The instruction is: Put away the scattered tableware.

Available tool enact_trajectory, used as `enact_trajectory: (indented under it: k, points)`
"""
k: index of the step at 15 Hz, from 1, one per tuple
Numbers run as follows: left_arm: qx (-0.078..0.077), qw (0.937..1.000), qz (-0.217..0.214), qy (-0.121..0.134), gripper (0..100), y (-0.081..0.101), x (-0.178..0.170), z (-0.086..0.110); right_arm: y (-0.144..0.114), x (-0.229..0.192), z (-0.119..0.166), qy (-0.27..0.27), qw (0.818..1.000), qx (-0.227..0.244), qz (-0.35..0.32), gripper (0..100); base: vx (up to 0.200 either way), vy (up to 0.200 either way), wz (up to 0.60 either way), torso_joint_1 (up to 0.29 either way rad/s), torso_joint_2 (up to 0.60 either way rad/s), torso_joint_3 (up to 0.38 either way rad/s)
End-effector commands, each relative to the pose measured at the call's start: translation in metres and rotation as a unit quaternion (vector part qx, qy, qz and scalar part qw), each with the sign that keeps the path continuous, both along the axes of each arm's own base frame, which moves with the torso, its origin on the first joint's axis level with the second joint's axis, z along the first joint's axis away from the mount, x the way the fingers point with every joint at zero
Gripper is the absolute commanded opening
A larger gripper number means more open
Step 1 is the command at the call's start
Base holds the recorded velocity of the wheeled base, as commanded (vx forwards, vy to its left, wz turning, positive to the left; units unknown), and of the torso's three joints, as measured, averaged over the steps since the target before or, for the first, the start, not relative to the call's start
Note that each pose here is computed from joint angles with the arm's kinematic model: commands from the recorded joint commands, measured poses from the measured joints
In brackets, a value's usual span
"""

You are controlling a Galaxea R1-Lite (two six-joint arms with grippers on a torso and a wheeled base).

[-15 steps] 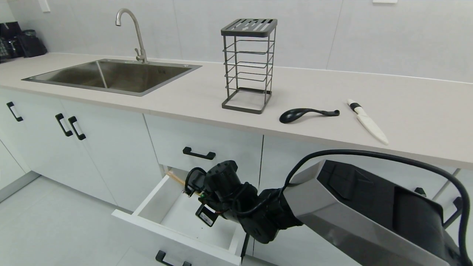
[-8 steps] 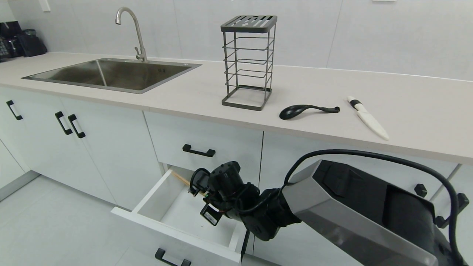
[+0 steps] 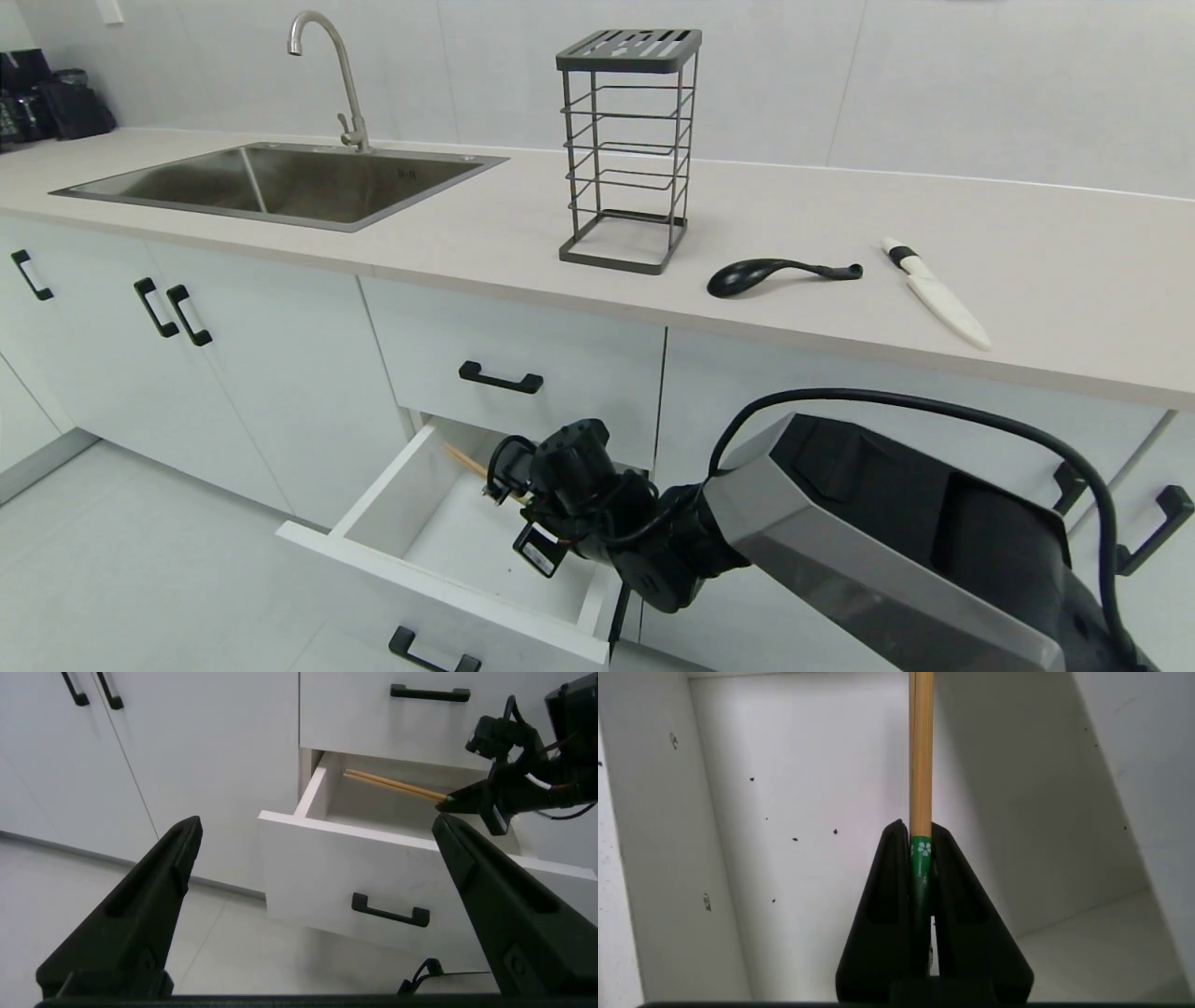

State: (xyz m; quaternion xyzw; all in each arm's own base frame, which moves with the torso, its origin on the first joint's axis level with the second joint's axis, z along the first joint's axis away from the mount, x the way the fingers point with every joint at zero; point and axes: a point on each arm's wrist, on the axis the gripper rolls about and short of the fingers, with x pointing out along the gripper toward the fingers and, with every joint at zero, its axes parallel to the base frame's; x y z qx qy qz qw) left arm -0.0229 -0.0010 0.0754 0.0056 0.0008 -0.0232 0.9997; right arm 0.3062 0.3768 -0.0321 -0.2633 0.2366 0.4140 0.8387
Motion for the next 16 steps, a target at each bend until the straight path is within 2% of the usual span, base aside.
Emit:
enact_trajectory:
  k: [1, 5, 16]
  points:
    - [0.000, 1.0000, 0.000, 0.001, 100, 0.0000, 0.0001, -0.0003, 0.0004, 0.0015, -0.0130, 0.006, 1.000, -0.007, -0.001, 0, 0.000, 0.000, 0.00, 0.000, 0.00, 0.000]
    - [0.000, 1.0000, 0.000, 0.000, 100, 0.0000, -0.0001, 0.0002, 0.0097, 0.0080, -0.0125, -0.005, 1.000, 0.002, 0.001, 0, 0.000, 0.000, 0.00, 0.000, 0.00, 0.000]
    - [0.000, 1.0000, 0.000, 0.001, 100, 0.0000, 0.0001, -0.0003, 0.0099, 0.0113, -0.0124, -0.014, 1.000, -0.005, 0.005, 0, 0.000, 0.000, 0.00, -0.031, 0.04, 0.016]
